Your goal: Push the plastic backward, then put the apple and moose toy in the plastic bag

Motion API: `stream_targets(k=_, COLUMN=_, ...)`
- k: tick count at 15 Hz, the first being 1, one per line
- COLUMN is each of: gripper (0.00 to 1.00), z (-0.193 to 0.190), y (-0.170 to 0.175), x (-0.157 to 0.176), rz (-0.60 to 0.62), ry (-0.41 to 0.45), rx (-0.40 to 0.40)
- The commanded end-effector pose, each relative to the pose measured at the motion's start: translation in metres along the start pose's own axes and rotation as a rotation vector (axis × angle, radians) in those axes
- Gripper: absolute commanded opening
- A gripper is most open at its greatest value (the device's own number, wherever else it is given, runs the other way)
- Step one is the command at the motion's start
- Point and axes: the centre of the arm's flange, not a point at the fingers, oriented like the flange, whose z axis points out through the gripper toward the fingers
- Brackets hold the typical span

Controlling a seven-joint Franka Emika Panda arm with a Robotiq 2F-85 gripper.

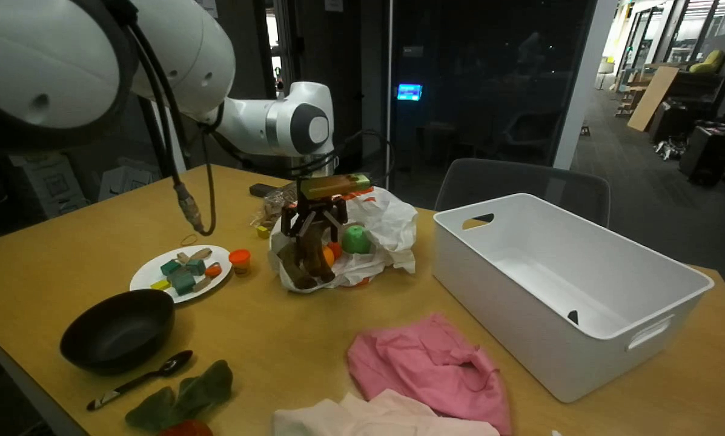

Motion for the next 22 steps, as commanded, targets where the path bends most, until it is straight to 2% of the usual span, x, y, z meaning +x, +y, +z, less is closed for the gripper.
stream_targets(k=1, gripper=1.0, z=-0.017, y=-0.015, x=-0.026, rz=0.087, ry=0.02, rx=-0.017)
stream_targets(k=5, gripper=1.0, z=-0.012, y=-0.045, x=-0.041, rz=0.122, ry=-0.011, rx=0.076)
stream_targets(k=8, gripper=1.0, z=-0.006, y=-0.086, x=-0.042, rz=0.062, ry=-0.052, rx=0.133)
stream_targets(k=12, gripper=1.0, z=-0.003, y=-0.132, x=-0.019, rz=-0.01, ry=-0.027, rx=0.067)
stream_targets(k=14, gripper=1.0, z=-0.006, y=-0.144, x=0.001, rz=-0.005, ry=0.024, rx=-0.01)
stream_targets(k=18, gripper=1.0, z=-0.009, y=-0.145, x=0.036, rz=0.021, ry=0.122, rx=-0.135)
stream_targets(k=22, gripper=1.0, z=0.003, y=-0.14, x=0.045, rz=0.057, ry=0.156, rx=-0.139)
